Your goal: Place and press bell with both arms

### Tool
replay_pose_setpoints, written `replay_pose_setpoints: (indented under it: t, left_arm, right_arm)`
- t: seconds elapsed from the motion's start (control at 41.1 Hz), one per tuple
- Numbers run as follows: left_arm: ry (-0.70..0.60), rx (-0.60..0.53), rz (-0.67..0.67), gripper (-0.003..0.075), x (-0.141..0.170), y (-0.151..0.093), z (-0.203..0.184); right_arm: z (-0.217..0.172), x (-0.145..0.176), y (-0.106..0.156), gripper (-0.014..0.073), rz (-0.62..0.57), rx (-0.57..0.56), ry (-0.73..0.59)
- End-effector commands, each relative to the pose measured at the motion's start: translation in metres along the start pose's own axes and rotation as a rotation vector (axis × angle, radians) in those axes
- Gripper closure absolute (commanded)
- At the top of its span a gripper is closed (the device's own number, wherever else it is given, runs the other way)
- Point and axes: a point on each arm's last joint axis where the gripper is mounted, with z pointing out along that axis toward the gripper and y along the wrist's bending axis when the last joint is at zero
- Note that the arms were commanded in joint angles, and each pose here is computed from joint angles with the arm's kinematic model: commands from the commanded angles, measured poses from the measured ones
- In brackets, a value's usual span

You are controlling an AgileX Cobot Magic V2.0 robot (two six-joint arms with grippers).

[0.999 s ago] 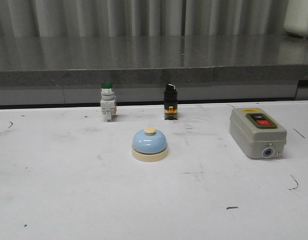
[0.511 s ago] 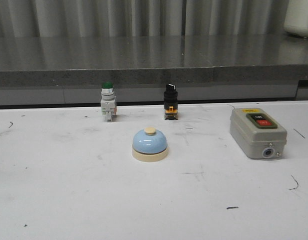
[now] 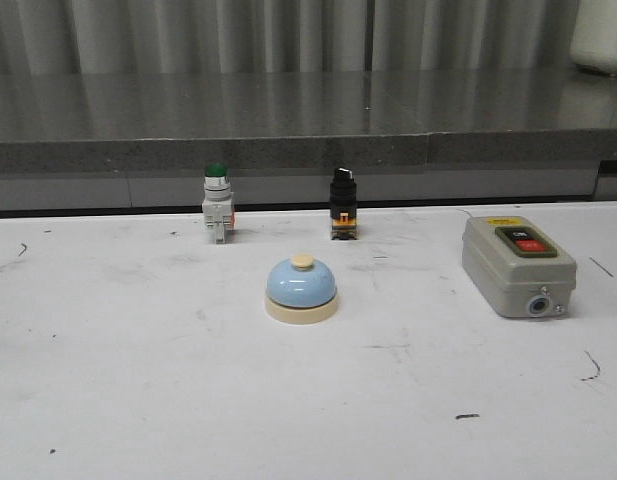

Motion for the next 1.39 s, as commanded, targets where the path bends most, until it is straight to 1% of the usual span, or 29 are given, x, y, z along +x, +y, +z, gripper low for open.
replay_pose_setpoints:
  t: [0.0, 0.146, 0.244, 0.341, 0.487, 0.511, 0.536, 0.706, 0.901, 1.047, 1.364]
  left_arm:
    - [-0.076, 0.008, -0.015, 0.074, -0.001, 0.0, -0.001]
    - [-0.076, 0.008, -0.015, 0.074, -0.001, 0.0, -0.001]
    - [-0.076, 0.008, -0.015, 0.074, -0.001, 0.0, -0.001]
    - [-0.076, 0.008, -0.015, 0.074, -0.001, 0.0, -0.001]
    - [-0.076, 0.008, -0.015, 0.074, -0.001, 0.0, -0.001]
    - [-0.076, 0.008, -0.015, 0.074, -0.001, 0.0, -0.001]
    - [-0.076, 0.008, -0.015, 0.074, -0.001, 0.0, -0.001]
    - [-0.076, 0.008, -0.015, 0.074, -0.001, 0.0, -0.001]
    - [-0.076, 0.008, -0.015, 0.074, -0.001, 0.0, -0.001]
    - [-0.076, 0.008, -0.015, 0.074, -0.001, 0.0, -0.001]
    - [-0.076, 0.008, -0.015, 0.074, -0.001, 0.0, -0.001]
  right_arm:
    - [-0.007, 0.01, -0.007, 0.0663, 0.013, 0.108, -0.223]
    - [-0.008, 0.051, -0.008, 0.0663, 0.035, 0.226, -0.379]
    - [-0.003, 0.073, -0.008, 0.0663, 0.04, 0.275, -0.438]
    - [0.005, 0.091, -0.007, 0.0663, 0.04, 0.298, -0.47]
    - [0.019, 0.108, -0.007, 0.0663, 0.035, 0.308, -0.522]
    - [0.019, 0.109, -0.007, 0.0663, 0.032, 0.311, -0.54]
    - [0.019, 0.109, -0.007, 0.0663, 0.034, 0.31, -0.53]
    - [0.017, 0.106, -0.008, 0.0663, 0.039, 0.331, -0.567]
    - [0.017, 0.106, -0.008, 0.0663, 0.049, 0.328, -0.569]
    - [0.017, 0.106, -0.008, 0.0663, 0.1, 0.315, -0.579]
    - [0.017, 0.106, -0.008, 0.0663, 0.104, 0.313, -0.58]
